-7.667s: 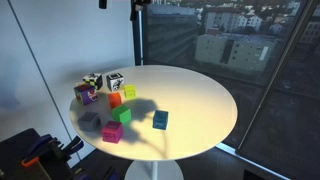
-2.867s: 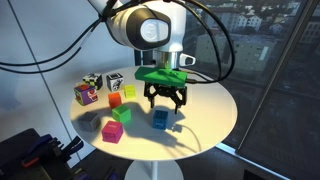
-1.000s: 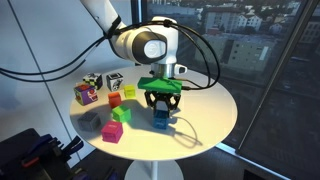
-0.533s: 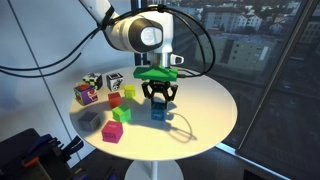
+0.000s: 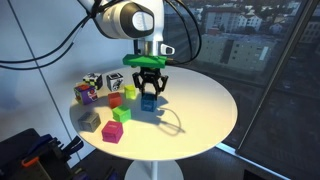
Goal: Put the blue block on top of the green block
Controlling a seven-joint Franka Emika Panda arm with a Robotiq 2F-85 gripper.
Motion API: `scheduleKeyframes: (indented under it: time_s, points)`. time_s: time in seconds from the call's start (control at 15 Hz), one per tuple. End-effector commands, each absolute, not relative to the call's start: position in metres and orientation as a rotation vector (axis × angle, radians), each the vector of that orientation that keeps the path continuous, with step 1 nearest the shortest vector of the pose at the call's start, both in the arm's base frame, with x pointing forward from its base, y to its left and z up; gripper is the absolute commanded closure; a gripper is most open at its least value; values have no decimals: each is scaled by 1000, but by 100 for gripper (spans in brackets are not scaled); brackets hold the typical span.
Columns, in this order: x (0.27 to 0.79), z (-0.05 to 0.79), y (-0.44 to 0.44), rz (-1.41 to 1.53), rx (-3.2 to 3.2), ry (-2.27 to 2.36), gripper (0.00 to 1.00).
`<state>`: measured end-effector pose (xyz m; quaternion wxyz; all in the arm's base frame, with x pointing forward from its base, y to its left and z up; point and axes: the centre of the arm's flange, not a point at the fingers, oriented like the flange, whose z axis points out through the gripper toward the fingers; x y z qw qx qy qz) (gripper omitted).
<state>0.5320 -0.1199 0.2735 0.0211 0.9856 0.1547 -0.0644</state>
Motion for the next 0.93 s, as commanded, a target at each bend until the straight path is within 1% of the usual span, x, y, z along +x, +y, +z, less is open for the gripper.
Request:
scheduleKeyframes:
  time_s: [0.0, 0.53, 0.87]
  points:
    - [519, 290, -104, -235, 3058, 437, 67]
    - [505, 288, -74, -281, 3091, 331, 67]
    - [494, 285, -52, -250, 3102, 304, 67]
